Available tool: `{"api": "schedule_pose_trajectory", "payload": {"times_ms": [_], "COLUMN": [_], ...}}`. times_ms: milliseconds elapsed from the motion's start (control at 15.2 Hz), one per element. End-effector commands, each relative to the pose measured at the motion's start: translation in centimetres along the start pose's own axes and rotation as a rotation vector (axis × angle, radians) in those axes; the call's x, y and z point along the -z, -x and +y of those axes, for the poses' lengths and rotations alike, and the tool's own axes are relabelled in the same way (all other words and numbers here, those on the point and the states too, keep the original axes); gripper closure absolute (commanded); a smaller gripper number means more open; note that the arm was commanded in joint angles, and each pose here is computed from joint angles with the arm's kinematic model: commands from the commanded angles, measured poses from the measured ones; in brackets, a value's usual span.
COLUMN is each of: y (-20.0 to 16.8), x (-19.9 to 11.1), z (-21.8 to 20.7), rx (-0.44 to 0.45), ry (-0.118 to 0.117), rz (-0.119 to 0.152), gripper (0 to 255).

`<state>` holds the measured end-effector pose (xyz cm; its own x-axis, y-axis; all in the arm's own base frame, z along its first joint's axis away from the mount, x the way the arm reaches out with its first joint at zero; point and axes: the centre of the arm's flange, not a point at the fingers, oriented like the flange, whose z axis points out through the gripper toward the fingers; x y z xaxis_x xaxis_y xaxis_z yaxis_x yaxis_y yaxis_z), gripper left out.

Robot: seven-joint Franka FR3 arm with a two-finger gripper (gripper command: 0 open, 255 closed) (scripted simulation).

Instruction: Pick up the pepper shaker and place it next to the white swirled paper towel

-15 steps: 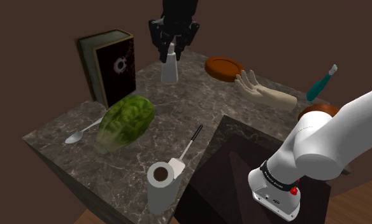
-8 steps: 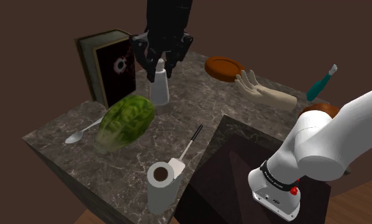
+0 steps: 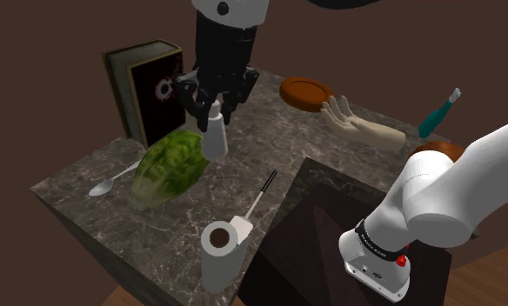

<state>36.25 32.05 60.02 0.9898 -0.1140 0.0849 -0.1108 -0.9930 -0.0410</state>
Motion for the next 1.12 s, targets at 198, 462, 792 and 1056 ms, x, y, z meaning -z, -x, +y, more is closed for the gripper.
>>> {"api": "schedule_pose_trajectory", "payload": {"times_ms": [198, 462, 792, 1056], "y": [0.2, 0.4, 0.6, 0.8], "x": [-2.6, -4.7, -7.4, -9.5], "z": [0.1, 0.2, 0.3, 0.4], "rx": [0.0, 0.0, 0.0, 0.0], "ry": [0.0, 0.0, 0.0, 0.0], "rz": [0.0, 0.0, 0.0, 0.0], "gripper": [255, 255, 255, 255]}}
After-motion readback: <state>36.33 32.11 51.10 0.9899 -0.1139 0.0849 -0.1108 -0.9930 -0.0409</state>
